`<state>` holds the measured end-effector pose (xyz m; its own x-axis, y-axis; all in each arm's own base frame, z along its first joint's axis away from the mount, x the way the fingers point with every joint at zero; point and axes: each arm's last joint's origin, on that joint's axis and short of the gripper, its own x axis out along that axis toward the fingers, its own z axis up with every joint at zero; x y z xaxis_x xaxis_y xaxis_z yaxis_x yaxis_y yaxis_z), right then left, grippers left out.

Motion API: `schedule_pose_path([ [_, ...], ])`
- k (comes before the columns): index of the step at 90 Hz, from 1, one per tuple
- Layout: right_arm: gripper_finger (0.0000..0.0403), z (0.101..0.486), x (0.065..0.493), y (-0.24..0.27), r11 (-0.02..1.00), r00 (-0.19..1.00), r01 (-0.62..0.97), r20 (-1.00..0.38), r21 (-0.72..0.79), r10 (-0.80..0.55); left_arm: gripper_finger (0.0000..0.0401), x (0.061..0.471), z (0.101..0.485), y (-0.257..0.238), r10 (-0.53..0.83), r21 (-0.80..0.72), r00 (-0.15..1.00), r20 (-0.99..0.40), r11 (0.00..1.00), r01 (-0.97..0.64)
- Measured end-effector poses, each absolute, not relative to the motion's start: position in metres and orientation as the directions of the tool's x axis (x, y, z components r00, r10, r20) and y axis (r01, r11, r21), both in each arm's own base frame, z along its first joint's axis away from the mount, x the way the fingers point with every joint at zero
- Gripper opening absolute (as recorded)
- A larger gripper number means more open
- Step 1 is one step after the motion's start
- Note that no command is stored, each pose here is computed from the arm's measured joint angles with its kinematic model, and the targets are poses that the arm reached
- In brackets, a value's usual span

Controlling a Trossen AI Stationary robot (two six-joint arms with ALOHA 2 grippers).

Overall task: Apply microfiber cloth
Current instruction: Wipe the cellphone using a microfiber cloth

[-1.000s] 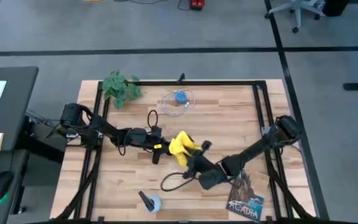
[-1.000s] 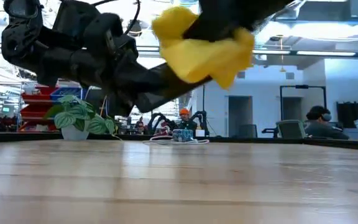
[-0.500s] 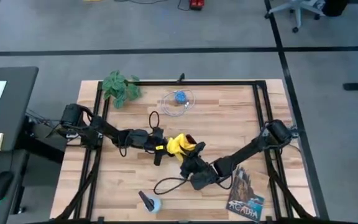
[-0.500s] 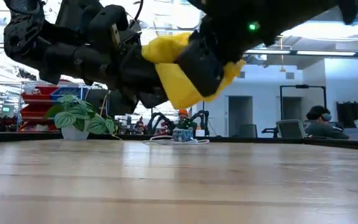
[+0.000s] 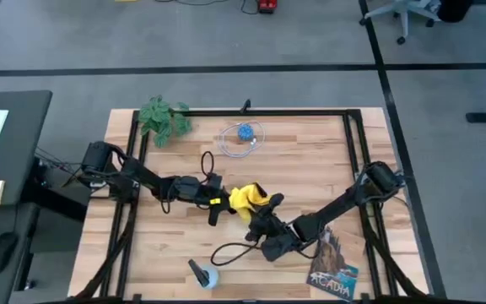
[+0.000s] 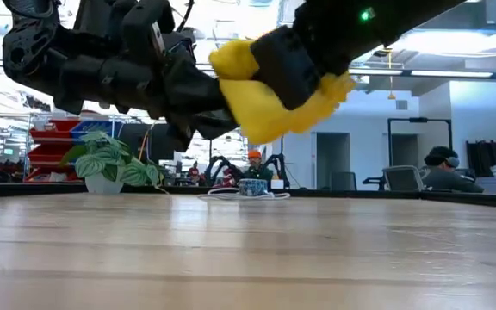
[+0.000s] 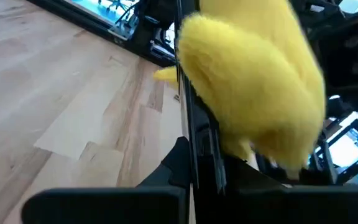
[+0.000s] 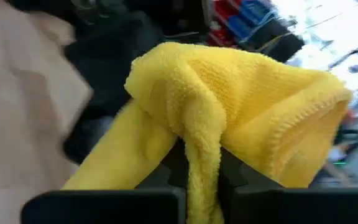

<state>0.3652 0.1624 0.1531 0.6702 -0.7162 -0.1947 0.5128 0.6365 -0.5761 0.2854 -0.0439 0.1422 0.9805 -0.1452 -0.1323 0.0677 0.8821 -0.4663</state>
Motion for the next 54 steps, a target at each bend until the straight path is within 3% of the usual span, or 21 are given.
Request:
schedule_pose_path([
  [21, 0.0012, 0.150, 0.360, 0.173, 0.647, 0.688, 0.485, -0.200, -0.588, -0.697, 0.0006, 0.286, 0.143, -0.043, -0.111, -0.461, 0.986, -0.128, 0.887, 0.040],
  [54, 0.0012, 0.157, 0.364, 0.180, 0.758, 0.767, 0.465, -0.219, -0.457, -0.603, 0.0006, 0.287, 0.165, -0.039, 0.000, -0.473, 0.997, 0.079, 0.880, 0.037],
])
